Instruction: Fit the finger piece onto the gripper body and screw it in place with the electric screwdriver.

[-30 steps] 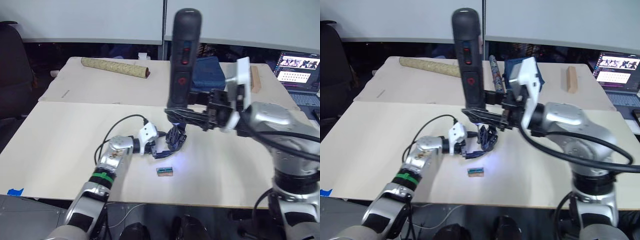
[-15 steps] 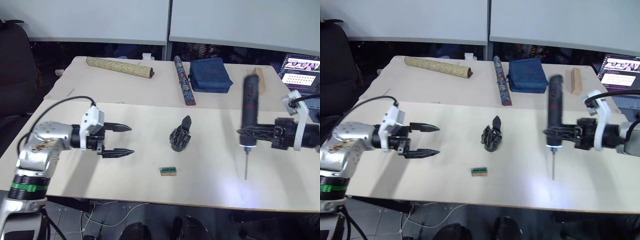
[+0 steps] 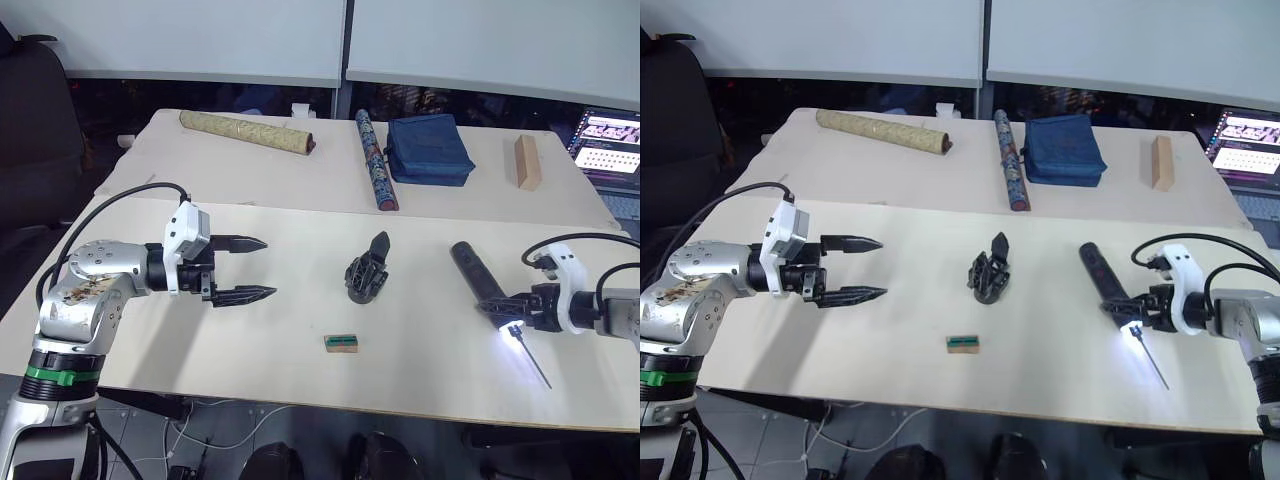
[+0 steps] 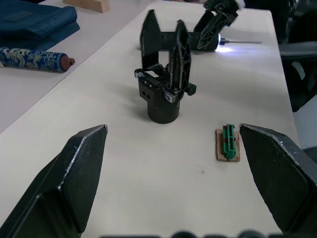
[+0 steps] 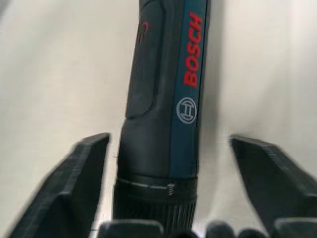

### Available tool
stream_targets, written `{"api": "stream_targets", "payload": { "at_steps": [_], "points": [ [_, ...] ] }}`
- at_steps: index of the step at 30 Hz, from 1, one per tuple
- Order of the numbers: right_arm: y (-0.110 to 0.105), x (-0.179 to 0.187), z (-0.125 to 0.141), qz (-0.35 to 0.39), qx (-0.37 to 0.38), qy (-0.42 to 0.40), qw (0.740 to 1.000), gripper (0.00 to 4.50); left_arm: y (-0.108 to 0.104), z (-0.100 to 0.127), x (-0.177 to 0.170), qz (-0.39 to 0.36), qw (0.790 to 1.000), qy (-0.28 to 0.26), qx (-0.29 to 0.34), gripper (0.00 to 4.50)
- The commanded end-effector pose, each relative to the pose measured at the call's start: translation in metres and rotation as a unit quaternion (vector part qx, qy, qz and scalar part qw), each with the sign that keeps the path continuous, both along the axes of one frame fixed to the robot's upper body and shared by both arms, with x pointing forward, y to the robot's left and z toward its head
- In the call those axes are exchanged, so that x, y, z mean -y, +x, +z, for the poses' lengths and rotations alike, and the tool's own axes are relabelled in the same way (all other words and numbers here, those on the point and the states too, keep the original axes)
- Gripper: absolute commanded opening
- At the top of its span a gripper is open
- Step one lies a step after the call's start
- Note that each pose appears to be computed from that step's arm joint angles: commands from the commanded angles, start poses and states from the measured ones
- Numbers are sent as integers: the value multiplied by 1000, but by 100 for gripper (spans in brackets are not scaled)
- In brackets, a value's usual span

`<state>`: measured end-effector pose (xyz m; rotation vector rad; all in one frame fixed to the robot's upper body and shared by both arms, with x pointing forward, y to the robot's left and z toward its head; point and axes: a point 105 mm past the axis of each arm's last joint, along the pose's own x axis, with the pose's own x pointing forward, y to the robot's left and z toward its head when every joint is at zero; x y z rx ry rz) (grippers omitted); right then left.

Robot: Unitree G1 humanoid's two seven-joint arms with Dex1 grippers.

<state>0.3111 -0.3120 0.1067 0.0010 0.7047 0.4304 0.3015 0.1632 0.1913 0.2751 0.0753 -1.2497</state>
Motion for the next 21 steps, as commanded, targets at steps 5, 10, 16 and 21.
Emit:
{"api": "stream_targets", "payload": {
  "at_steps": [5,10,16,21],
  "points": [
    [-22,-15,99,104,183,9,978,444,-15,9,-26,-7,999,18,-37,450],
    [-65,24,129,166,182,-89,965,444,-34,3,-60,-17,992,109,-62,450],
    [-106,81,150,131,147,-102,975,444,-34,24,-102,34,989,139,-47,450],
    [-112,104,143,74,162,-90,980,444,-38,24,-103,29,991,120,-57,450]
  ]
}}
